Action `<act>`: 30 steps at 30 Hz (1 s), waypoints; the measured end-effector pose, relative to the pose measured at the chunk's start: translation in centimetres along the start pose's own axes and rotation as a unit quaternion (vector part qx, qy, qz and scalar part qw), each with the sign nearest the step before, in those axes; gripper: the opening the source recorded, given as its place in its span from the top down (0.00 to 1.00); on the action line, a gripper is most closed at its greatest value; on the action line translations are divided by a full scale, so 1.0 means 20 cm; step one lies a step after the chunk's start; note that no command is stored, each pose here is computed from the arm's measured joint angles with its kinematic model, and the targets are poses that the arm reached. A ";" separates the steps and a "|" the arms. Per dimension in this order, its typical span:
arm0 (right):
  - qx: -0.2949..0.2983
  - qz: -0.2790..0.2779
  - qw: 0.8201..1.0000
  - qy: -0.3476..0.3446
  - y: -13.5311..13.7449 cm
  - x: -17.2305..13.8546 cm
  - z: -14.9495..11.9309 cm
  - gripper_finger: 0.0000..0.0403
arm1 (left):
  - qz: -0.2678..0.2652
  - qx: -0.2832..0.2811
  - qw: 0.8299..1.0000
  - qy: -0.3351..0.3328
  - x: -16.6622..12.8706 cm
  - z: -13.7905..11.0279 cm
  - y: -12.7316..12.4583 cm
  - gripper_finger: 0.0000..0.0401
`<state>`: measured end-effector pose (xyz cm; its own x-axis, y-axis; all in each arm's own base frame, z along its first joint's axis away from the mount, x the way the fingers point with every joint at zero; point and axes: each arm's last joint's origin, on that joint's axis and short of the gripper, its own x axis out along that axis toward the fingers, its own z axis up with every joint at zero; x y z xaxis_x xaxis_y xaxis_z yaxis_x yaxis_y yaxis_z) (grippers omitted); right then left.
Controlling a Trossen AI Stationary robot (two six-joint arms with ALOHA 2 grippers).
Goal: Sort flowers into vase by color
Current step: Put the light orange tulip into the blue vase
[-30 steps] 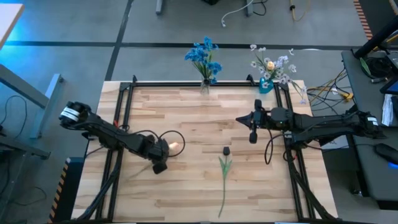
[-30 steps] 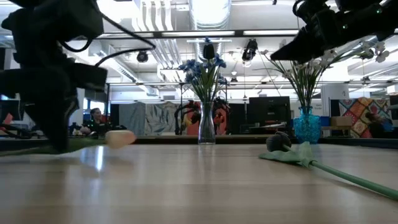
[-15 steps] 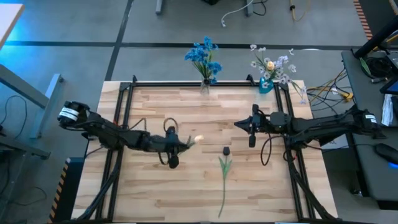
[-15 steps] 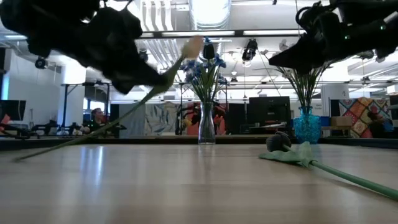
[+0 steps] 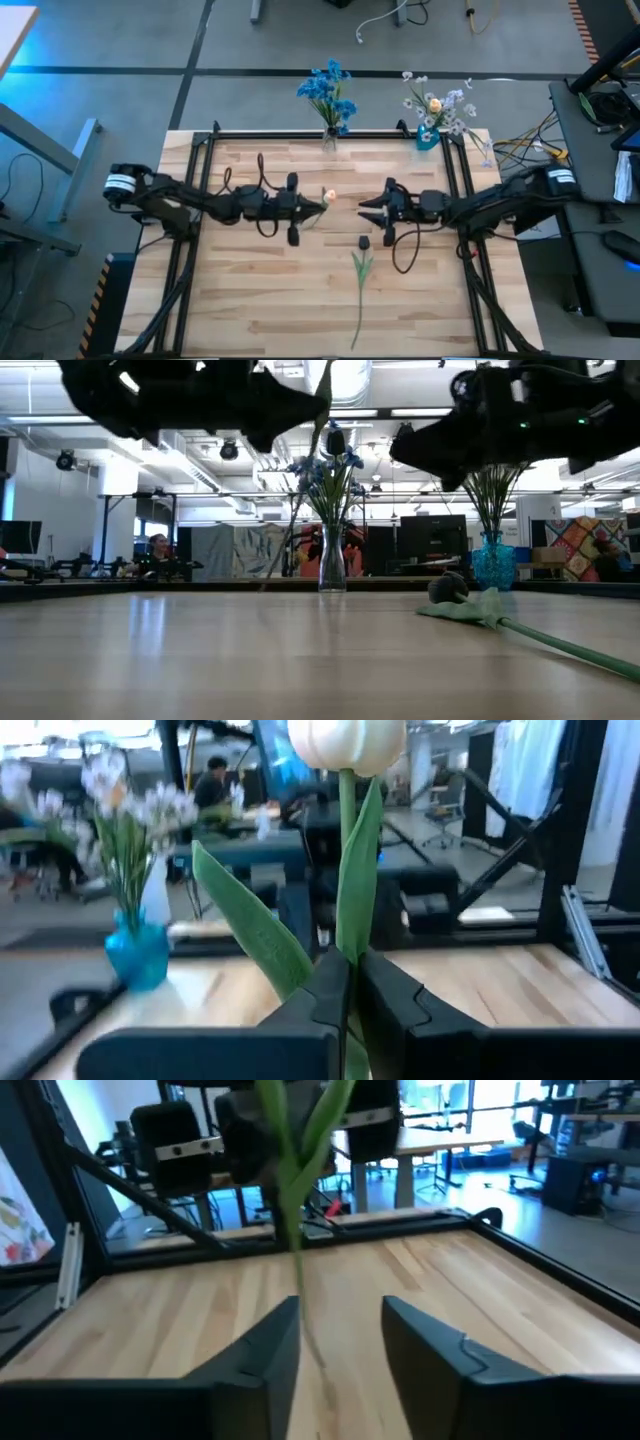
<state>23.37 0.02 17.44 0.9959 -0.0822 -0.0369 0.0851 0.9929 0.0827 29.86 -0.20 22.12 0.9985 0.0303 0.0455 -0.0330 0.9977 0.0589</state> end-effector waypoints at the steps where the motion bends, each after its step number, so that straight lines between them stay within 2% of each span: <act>1: 0.000 0.003 1.000 -0.005 0.01 0.03 0.01 0.64 | -0.001 0.006 1.000 -0.007 0.02 0.02 0.01 1.00; 7: 0.003 0.007 0.999 -0.039 0.06 0.18 0.04 0.54 | -0.020 0.018 0.999 -0.029 0.08 0.08 0.06 1.00; 18: -0.018 -0.013 0.997 -0.068 0.09 0.33 0.10 0.57 | -0.024 0.023 0.999 -0.036 0.10 0.08 0.05 1.00; 24: -0.021 -0.011 0.997 -0.071 0.10 0.38 0.12 0.67 | -0.027 0.022 0.999 -0.041 0.10 0.08 0.05 1.00; 30: -0.031 -0.017 0.996 -0.079 0.10 0.39 0.15 0.88 | -0.029 0.018 0.998 -0.045 0.10 0.09 0.05 0.99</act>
<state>31.37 1.21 20.27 0.9853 -0.1225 0.1193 0.1208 0.9924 0.0216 31.76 0.80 24.12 0.9908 -0.0350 0.1304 0.0220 0.9948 0.0998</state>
